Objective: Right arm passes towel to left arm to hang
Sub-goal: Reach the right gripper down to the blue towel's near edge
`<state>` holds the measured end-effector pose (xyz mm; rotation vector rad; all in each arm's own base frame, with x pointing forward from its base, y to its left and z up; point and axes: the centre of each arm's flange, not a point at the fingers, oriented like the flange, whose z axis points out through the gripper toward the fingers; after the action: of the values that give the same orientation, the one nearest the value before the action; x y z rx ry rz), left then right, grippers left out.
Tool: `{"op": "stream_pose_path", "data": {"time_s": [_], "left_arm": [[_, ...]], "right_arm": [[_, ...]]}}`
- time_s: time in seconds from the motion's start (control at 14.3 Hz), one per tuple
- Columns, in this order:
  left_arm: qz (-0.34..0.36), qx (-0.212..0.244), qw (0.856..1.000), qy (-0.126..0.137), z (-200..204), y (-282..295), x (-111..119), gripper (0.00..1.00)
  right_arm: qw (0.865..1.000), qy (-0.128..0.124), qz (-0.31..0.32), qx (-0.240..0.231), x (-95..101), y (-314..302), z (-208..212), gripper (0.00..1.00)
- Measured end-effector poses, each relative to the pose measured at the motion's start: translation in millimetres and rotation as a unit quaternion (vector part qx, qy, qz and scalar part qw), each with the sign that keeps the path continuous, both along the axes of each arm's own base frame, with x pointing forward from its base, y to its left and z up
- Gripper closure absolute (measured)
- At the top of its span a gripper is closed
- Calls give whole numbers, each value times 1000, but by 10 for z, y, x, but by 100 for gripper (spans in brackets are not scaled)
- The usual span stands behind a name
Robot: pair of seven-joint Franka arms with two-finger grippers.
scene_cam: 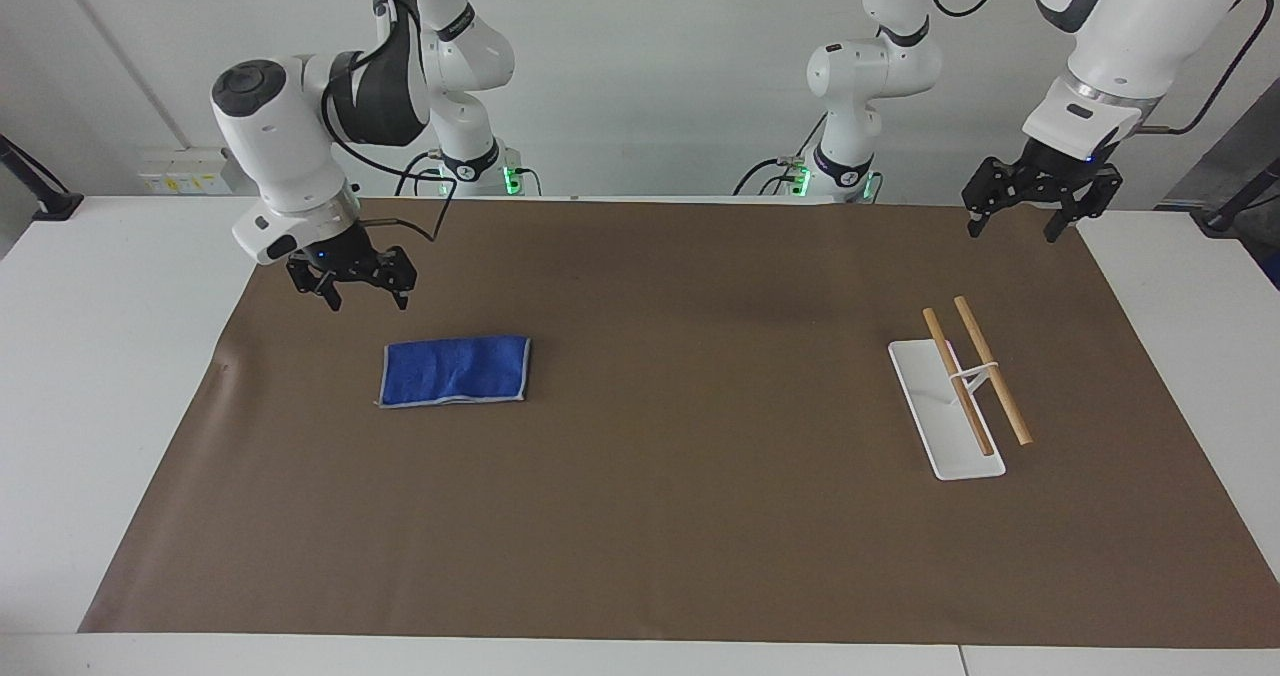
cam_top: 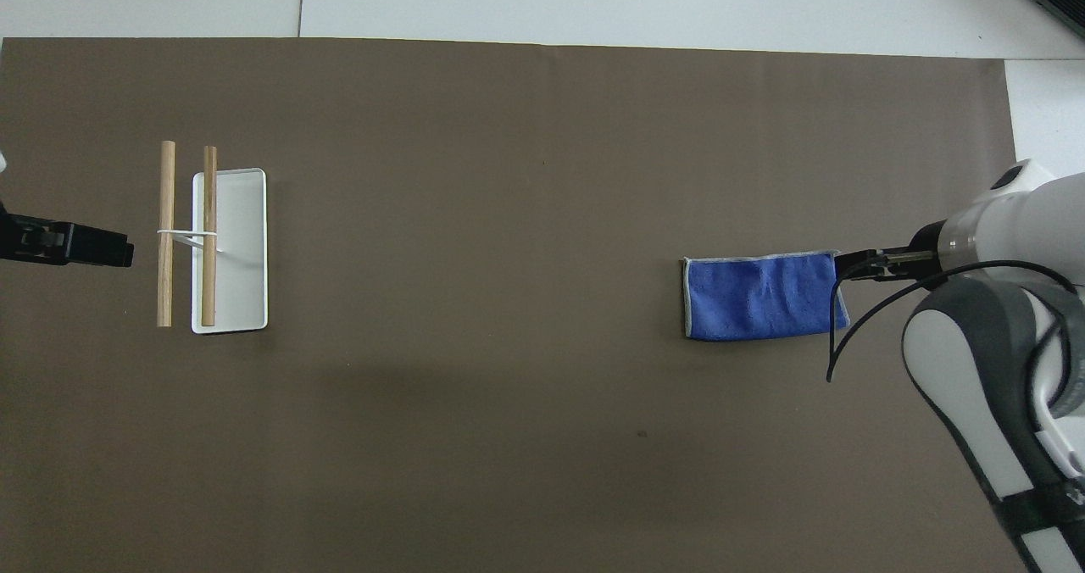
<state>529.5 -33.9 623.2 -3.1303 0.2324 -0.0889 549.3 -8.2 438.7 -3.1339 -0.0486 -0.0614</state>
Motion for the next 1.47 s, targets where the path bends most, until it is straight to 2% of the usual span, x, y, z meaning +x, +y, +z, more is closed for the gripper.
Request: {"op": "stream_pose_path", "data": {"time_s": [0.21, 0.42, 0.98, 1.33, 1.4, 1.47], "left_arm": [[0, 0, 1000, 0, 0, 0, 0, 0], [0, 0, 1000, 0, 0, 0, 0, 0], [0, 0, 1000, 0, 0, 0, 0, 0], [0, 0, 1000, 0, 0, 0, 0, 0], [0, 0, 1000, 0, 0, 0, 0, 0], [0, 0, 1000, 0, 0, 0, 0, 0]], "right_arm": [[1000, -11, 12, -3, 18, 137, -649, 0], [1000, -18, 12, -5, -125, 134, -1121, 0], [999, -31, 40, -7, -226, 328, -1482, 0], [999, -24, 40, -8, -276, 324, -1595, 0], [999, -24, 40, -8, -277, 324, -1596, 7], [999, -26, 40, -8, -272, 324, -1581, 21]]}}
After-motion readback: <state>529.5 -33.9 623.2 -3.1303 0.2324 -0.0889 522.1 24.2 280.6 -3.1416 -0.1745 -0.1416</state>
